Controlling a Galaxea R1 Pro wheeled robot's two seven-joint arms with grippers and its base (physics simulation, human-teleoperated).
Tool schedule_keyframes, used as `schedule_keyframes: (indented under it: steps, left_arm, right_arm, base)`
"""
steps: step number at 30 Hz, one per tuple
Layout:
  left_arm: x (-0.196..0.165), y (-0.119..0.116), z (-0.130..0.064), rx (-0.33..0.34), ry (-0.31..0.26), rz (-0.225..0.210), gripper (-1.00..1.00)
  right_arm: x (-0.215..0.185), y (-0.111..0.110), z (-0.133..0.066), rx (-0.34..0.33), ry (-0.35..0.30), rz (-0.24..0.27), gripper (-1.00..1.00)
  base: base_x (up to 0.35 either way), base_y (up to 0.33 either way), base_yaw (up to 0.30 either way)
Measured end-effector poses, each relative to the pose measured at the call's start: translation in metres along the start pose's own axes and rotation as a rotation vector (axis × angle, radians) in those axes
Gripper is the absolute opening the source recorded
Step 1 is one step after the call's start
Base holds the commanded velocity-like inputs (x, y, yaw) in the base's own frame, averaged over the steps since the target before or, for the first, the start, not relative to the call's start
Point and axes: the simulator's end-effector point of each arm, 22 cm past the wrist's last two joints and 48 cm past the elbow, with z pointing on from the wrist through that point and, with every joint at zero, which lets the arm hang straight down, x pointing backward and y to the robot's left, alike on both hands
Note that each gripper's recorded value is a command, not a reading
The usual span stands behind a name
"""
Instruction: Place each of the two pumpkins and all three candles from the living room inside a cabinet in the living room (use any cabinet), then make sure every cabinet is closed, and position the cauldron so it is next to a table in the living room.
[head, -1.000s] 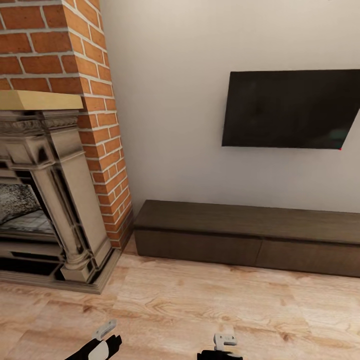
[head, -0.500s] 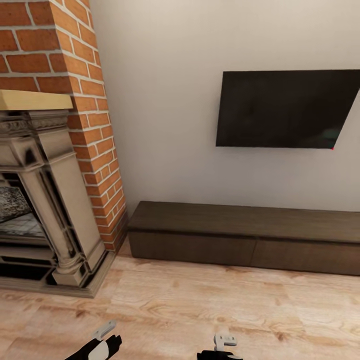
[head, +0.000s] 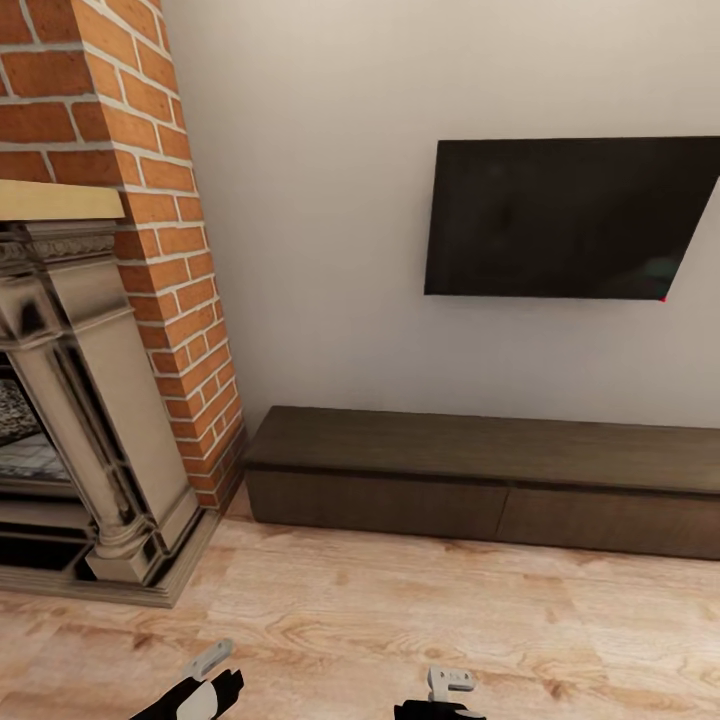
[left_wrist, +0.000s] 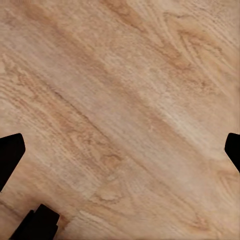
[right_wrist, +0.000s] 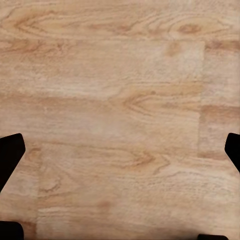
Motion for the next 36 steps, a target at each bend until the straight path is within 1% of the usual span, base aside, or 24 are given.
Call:
schedule_keyframes:
  steps: [4,11,18,19,21,22,23,24,26,27,29,31,32,34,36]
  left_arm:
    - [0.0,-0.003,0.0,0.017,0.0,0.0,1.0]
    - [-0.001,-0.013,0.0,0.068,-0.001,0.001,1.0]
    - [0.003,-0.011,0.012,0.077,-0.002,0.001,1.0]
    - [0.004,-0.011,0.014,0.076,0.0,0.002,1.0]
    - [0.008,-0.01,0.017,0.08,0.014,0.005,1.0]
    - [0.011,-0.011,0.019,0.085,0.023,0.006,1.0]
    - [0.017,-0.014,0.02,0.104,0.047,0.009,1.0]
    - [0.024,-0.02,0.02,0.134,0.078,0.011,1.0]
    - [0.038,-0.037,0.018,0.234,0.159,0.009,1.0]
    - [0.042,-0.042,0.016,0.282,0.199,0.004,1.0]
    - [0.05,-0.048,0.01,0.372,0.286,-0.012,1.0]
    - [0.048,-0.061,0.0,0.458,0.356,-0.029,1.0]
    - [0.042,-0.07,-0.006,0.497,0.381,-0.034,1.0]
    - [0.026,-0.085,-0.02,0.561,0.42,-0.036,1.0]
    - [0.009,-0.097,-0.035,0.609,0.45,-0.03,1.0]
  right_arm:
    - [0.0,0.0,0.0,0.0,0.0,0.002,1.0]
    - [0.0,0.0,0.0,0.0,0.0,0.005,1.0]
    - [0.007,-0.003,0.011,-0.006,0.0,0.02,1.0]
    - [0.008,-0.007,0.013,-0.002,0.0,0.02,1.0]
    - [0.009,-0.031,0.017,0.028,-0.002,0.023,1.0]
    - [0.009,-0.039,0.018,0.036,-0.004,0.025,1.0]
    - [0.008,-0.052,0.02,0.052,-0.012,0.036,1.0]
    - [0.006,-0.065,0.021,0.06,-0.024,0.06,1.0]
    - [0.0,-0.088,0.022,0.037,-0.052,0.164,1.0]
    - [-0.005,-0.098,0.022,0.008,-0.068,0.226,1.0]
    - [-0.014,-0.114,0.02,-0.076,-0.098,0.349,1.0]
    - [-0.02,-0.117,0.017,-0.164,-0.107,0.447,1.0]
    - [-0.023,-0.118,0.015,-0.199,-0.112,0.493,1.0]
    - [-0.032,-0.124,0.014,-0.241,-0.141,0.598,1.0]
    - [-0.044,-0.129,0.013,-0.269,-0.183,0.702,1.0]
  base:
    - [0.0,0.0,0.0]
    - [0.0,0.0,0.0]
    - [0.0,0.0,0.0]
    - [0.0,0.0,0.0]
    - [0.0,0.0,0.0]
    - [0.0,0.0,0.0]
    - [0.0,0.0,0.0]
    - [0.0,0.0,0.0]
    - [0.0,0.0,0.0]
    - [0.0,0.0,0.0]
    - [0.0,0.0,0.0]
    - [0.0,0.0,0.0]
    - [0.0,0.0,0.0]
    - [0.0,0.0,0.0]
    - [0.0,0.0,0.0]
